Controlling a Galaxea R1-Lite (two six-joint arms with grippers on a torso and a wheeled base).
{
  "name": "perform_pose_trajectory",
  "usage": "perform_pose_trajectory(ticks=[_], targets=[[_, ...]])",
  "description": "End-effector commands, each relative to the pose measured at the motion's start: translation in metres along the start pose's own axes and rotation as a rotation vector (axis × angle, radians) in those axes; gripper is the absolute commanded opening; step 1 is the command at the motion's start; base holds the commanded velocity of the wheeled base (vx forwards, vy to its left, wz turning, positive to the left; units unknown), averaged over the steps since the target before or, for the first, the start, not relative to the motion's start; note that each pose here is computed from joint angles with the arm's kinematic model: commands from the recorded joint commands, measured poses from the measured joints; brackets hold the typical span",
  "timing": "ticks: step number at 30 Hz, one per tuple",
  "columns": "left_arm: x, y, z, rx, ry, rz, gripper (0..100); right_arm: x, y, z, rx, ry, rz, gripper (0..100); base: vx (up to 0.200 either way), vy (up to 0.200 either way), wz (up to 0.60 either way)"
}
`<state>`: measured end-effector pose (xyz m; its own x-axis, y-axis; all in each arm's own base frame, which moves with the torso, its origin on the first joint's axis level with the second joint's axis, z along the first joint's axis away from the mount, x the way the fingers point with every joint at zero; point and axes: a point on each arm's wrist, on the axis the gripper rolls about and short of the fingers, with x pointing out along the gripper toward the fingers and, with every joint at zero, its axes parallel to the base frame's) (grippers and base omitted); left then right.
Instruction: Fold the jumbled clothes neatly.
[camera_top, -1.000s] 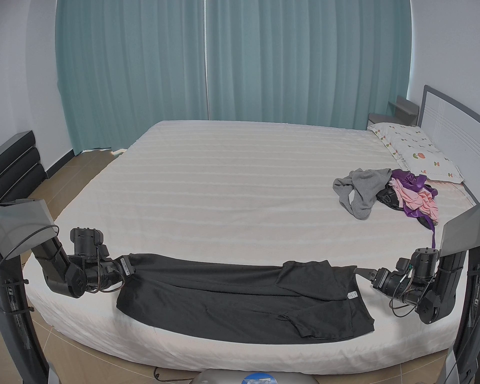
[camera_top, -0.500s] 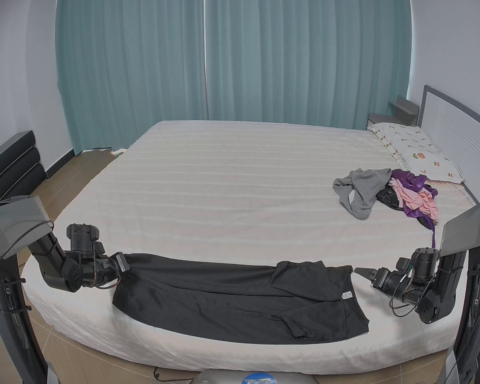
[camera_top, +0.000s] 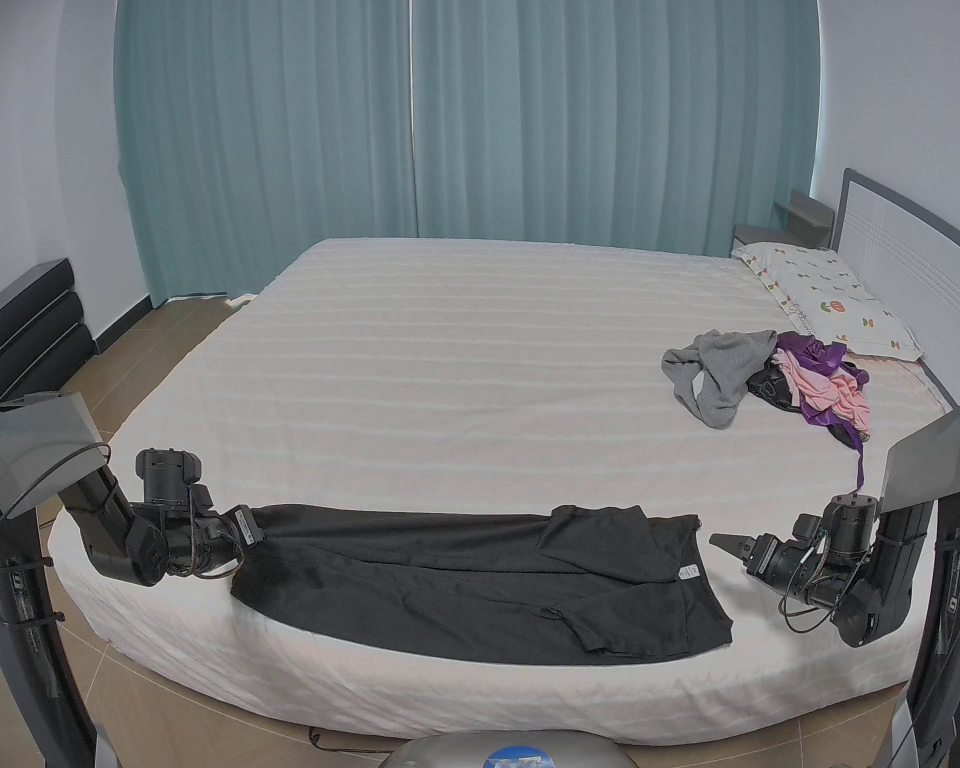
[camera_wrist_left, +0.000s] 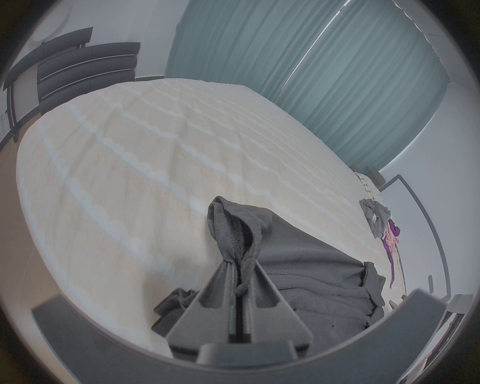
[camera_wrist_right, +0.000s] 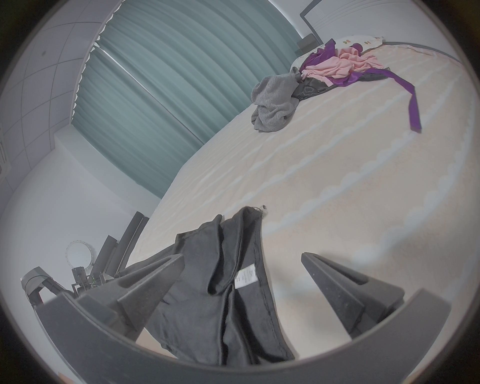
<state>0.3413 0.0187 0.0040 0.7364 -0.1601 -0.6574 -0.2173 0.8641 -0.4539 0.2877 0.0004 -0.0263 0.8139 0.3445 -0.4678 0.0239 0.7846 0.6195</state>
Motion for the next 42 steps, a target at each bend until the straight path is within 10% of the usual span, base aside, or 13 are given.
perform_pose_trajectory(ticks=[1,42], targets=[[0.003,-0.001,0.003,0.0,-0.012,-0.005,0,0.001,0.0,0.0,-0.001,0.0,0.001,100,0.0,0.0,0.0],[-0.011,-0.098,0.016,-0.131,0.031,-0.054,0,0.001,0.0,-0.002,0.006,0.009,0.003,100,0.0,-0.166,0.0]])
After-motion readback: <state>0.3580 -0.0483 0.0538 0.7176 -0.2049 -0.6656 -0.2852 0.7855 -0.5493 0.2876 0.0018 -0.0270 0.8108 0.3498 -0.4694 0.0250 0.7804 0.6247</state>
